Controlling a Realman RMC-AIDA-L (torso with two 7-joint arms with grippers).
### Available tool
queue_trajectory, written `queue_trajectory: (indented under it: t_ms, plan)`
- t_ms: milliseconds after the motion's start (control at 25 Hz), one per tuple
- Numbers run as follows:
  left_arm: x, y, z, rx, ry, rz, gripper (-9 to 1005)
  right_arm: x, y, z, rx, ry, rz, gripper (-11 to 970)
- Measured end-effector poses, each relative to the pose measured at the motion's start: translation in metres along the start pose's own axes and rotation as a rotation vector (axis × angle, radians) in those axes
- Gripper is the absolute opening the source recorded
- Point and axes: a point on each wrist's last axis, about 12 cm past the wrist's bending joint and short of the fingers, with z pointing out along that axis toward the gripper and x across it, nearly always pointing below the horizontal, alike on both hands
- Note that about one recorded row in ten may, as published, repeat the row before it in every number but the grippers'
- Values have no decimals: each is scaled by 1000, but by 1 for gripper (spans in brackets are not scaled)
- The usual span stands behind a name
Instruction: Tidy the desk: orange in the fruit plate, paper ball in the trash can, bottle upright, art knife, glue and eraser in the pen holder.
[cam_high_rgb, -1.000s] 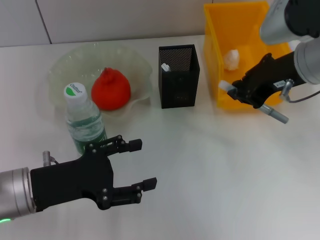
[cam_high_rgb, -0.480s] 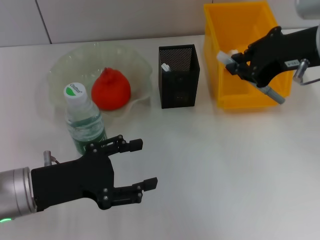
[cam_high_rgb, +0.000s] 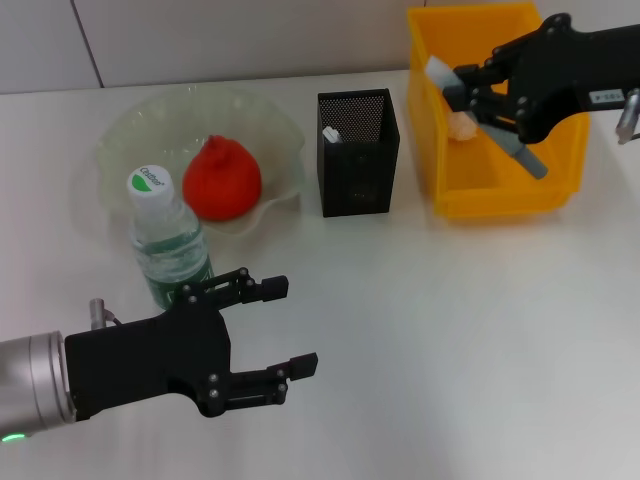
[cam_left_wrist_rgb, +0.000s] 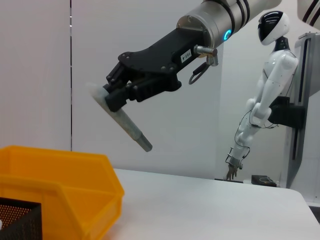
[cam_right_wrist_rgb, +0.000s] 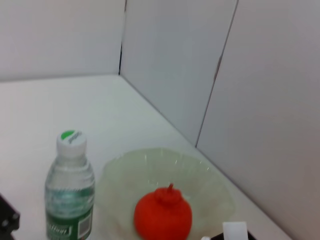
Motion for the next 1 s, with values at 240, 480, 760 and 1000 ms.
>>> queue_trajectory:
  t_ms: [240, 480, 760, 1000]
  plan:
    - [-1, 1, 1, 2, -1, 3, 802, 13, -13, -7, -20, -98, 32, 141]
    - [-2, 2, 3, 9, -2, 4, 802, 31, -21, -14, -86, -264, 58, 141]
    - [-3, 2, 4, 12, -7, 4, 802, 54, -37, -16, -139, -454, 130, 140]
    - [-3, 1, 5, 13, -11, 7, 802, 68, -48, -16, -126, -555, 156, 140]
